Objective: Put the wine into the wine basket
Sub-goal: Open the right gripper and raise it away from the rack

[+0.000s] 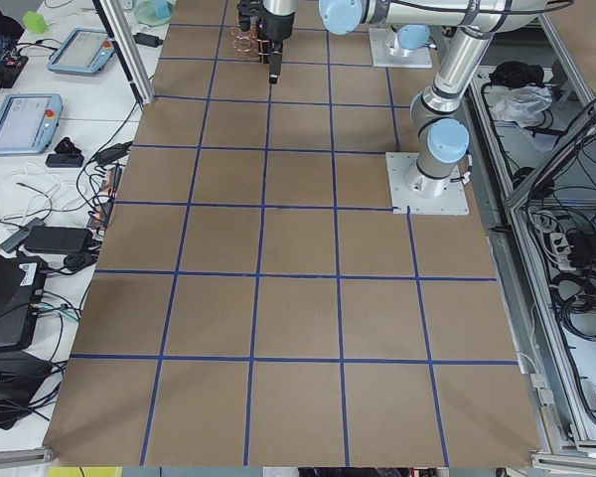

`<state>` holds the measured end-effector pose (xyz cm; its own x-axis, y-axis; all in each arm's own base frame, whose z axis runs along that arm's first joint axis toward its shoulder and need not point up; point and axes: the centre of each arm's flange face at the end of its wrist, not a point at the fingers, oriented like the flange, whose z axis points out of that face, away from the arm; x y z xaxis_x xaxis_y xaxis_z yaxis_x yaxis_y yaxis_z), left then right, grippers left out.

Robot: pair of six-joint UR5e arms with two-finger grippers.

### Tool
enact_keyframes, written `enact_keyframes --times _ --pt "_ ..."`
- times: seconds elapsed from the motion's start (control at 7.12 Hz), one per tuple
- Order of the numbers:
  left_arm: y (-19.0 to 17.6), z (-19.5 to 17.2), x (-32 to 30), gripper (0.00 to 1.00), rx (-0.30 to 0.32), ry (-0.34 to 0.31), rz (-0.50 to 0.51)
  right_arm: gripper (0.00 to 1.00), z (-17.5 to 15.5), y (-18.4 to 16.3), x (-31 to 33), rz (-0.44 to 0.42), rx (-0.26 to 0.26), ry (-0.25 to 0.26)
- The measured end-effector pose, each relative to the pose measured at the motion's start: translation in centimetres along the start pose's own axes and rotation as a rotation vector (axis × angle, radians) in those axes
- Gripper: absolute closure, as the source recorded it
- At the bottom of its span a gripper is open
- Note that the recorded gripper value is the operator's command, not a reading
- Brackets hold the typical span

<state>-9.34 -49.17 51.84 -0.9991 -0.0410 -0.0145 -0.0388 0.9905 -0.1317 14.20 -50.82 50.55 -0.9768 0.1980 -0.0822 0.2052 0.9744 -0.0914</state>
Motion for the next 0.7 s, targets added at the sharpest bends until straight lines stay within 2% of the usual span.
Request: enact_keyframes --times 0.28,0.7 --pt "0.0 0.0 0.0 0.0 0.0 0.0 0.0 0.0 -0.1 2.4 -3.0 -0.069 -0.021 -0.005" --pt "0.0 0.0 0.0 0.0 0.001 0.0 0.0 0.0 -0.6 3.0 -2.7 -0.203 -0.029 0.01"
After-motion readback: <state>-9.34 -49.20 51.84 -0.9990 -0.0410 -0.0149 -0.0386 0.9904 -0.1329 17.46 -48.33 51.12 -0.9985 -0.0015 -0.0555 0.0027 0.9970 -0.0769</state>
